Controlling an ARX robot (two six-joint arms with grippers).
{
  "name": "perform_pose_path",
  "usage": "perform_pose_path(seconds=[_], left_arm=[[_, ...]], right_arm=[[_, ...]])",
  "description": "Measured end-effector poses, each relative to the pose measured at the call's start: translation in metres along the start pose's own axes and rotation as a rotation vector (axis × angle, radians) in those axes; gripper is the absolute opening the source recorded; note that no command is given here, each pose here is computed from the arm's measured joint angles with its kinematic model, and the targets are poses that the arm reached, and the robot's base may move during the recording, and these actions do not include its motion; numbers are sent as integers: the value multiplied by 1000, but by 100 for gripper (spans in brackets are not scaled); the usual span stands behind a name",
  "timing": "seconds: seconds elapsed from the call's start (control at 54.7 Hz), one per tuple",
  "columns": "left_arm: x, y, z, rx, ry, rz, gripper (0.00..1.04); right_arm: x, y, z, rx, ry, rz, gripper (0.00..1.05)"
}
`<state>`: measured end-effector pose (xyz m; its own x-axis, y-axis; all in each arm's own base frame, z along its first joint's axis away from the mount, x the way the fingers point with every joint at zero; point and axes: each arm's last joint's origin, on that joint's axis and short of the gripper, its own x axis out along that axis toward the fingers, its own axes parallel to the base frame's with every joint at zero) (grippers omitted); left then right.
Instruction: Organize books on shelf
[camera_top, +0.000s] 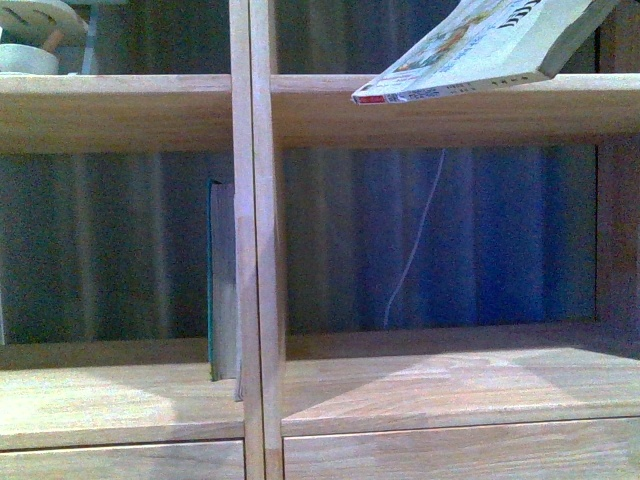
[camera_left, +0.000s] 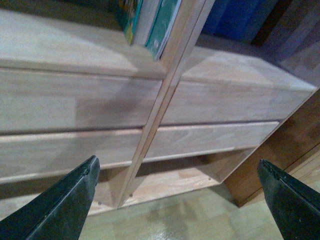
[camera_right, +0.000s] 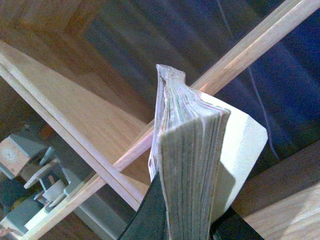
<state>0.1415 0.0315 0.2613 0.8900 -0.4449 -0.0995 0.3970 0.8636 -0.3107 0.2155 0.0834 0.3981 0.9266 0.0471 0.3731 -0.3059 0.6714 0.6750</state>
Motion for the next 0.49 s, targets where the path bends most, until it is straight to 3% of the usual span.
perform_pose_path(seconds=[0.219,0.493], left_arm=[[32,-7,57,-135,-43,-126,97],[68,-29,79,-337,-15,-316,97]], right_arm=[[1,15,-6,30,25,52,7],[-5,52,-16,82,67,172,7]])
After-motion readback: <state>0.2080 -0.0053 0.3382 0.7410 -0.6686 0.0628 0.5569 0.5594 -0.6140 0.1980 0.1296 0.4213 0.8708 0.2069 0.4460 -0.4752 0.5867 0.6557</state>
